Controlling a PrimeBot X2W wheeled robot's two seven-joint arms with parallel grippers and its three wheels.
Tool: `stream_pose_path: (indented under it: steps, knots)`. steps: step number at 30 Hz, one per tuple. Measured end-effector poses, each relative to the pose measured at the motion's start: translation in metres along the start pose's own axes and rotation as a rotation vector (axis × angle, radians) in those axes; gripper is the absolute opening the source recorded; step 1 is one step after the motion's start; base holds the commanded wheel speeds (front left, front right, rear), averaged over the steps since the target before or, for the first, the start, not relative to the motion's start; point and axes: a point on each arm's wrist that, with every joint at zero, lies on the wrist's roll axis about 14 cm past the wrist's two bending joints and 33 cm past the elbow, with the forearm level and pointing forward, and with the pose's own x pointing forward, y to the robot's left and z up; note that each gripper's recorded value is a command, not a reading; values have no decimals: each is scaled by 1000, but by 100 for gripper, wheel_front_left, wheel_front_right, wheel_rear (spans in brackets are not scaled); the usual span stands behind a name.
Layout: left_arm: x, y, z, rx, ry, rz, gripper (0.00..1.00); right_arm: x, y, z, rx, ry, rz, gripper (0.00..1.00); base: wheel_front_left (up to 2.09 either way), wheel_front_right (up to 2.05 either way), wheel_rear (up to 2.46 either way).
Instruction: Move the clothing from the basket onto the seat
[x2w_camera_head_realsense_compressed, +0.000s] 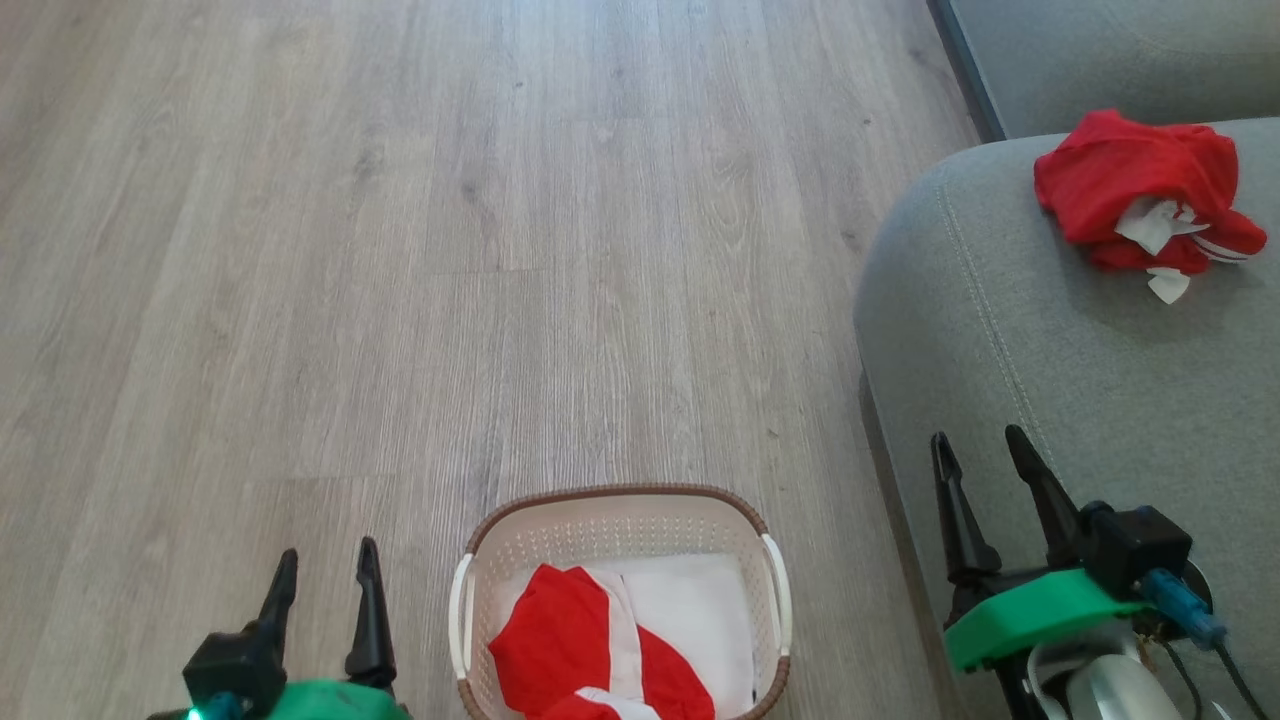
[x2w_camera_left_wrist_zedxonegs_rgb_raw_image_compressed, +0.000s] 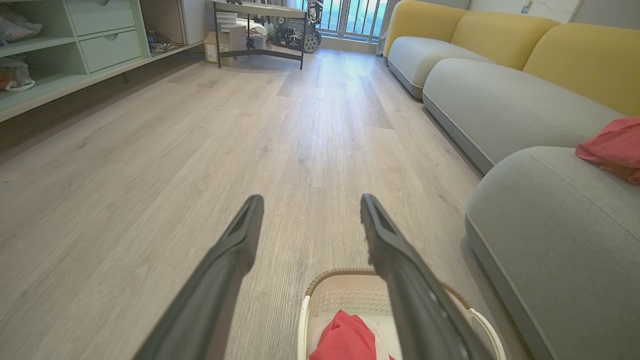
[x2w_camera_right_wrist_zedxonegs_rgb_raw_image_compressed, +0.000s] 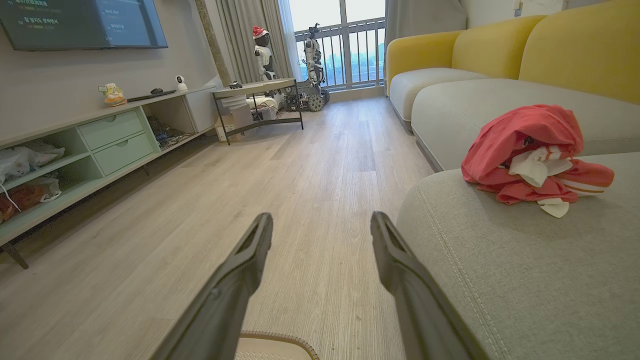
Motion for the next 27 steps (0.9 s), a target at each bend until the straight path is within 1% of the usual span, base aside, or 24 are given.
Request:
stream_pose_path:
  steps: [7, 13, 16, 21, 27]
  knots:
    - [1, -1, -2, 10, 6, -8, 100, 0, -3, -2, 3, 6, -9, 100, 0, 0, 0]
    - [2, -11, -20, 37, 65, -60, 100, 0, -13, -5, 0, 17, -40, 100, 0, 0, 0]
    - [6, -26, -34, 59, 109, -127, 100, 2, -23, -8, -4, 23, -67, 100, 0, 0, 0]
    - [27, -59, -55, 109, 189, -266, 100, 13, -38, -9, -20, 25, -104, 100, 0, 0, 0]
    - [44, -87, -106, 180, 365, -405, 100, 41, -50, -7, -53, 6, -122, 100, 0, 0, 0]
